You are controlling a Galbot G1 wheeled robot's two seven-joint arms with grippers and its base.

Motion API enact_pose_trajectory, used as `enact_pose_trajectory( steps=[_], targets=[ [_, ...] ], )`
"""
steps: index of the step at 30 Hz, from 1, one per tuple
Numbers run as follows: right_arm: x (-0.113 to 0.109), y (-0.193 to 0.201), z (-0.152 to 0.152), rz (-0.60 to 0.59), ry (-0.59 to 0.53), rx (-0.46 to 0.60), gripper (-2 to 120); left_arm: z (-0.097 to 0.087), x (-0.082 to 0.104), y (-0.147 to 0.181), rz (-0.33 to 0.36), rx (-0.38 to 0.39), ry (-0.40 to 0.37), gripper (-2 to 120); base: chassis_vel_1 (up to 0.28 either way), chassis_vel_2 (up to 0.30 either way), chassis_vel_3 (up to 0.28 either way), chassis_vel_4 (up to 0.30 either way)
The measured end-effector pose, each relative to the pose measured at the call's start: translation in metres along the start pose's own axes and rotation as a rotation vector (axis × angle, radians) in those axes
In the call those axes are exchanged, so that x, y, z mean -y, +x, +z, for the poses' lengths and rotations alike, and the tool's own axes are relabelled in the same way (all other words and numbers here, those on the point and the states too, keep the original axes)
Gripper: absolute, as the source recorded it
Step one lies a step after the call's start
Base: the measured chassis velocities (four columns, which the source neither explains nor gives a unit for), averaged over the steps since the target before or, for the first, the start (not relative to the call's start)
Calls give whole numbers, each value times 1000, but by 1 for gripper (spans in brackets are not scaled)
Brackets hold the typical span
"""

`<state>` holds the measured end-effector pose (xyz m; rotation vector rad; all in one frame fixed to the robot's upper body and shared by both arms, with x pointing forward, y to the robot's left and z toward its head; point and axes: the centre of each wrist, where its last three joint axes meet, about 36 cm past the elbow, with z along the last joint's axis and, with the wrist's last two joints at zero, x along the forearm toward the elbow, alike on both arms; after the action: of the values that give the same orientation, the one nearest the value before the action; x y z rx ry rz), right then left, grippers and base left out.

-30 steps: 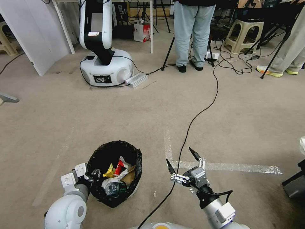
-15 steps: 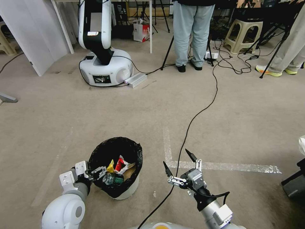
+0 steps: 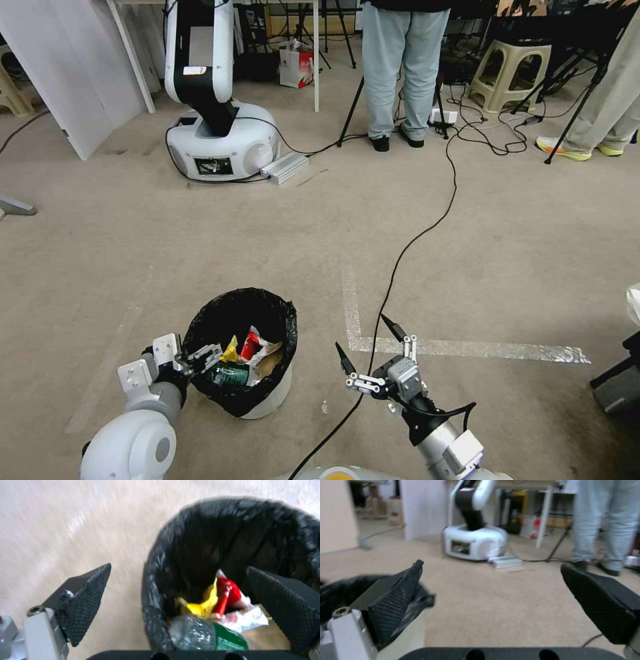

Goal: Pick up the trash bin, then pick up the garbage from the floor and place it into the trash bin.

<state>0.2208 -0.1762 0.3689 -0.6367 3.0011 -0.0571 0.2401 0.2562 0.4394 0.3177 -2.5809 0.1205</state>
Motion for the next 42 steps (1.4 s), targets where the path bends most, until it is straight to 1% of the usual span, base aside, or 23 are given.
enact_pose_trajectory(
  steps=[1, 2, 3, 5, 6, 8, 9, 10, 12, 16, 21, 42],
  targets=[
    [-2, -3, -1, 42, -1, 13, 100, 8, 2, 11, 15, 84, -53, 99, 0, 0, 0, 0],
    [-2, -3, -1, 42, -1, 13, 100, 8, 2, 11, 15, 84, -53, 99, 0, 0, 0, 0],
    [-2, -6, 0, 104, 10, 26, 100, 19, 4, 23, 49, 177, -118, 99, 0, 0, 0, 0],
    [-2, -10, 2, 187, 24, 47, 100, 38, 5, 37, 100, 313, -205, 100, 0, 0, 0, 0],
    [-2, -10, 2, 187, 24, 47, 100, 38, 5, 37, 100, 313, -205, 100, 0, 0, 0, 0],
    [0, -11, 5, 227, 60, 63, 100, 54, 3, 44, 128, 417, -240, 100, 0, 0, 0, 0],
    [0, -11, 5, 236, 73, 67, 100, 59, 2, 44, 131, 441, -245, 100, 0, 0, 0, 0],
    [0, -11, 5, 236, 73, 67, 100, 59, 2, 44, 131, 441, -245, 100, 0, 0, 0, 0],
    [2, -11, 7, 272, 112, 71, 100, 73, 1, 43, 126, 481, -242, 100, 0, 0, 0, 0],
    [3, -8, 9, 300, 117, 63, 100, 82, 1, 42, 109, 499, -227, 100, 0, 0, 0, 0],
    [3, -3, 13, 300, 126, 58, 100, 88, 3, 38, 97, 529, -232, 100, 0, 0, 0, 0],
    [3, -2, 14, 293, 129, 58, 100, 89, 3, 37, 91, 521, -231, 100, 0, 0, 0, 0]
  ],
)
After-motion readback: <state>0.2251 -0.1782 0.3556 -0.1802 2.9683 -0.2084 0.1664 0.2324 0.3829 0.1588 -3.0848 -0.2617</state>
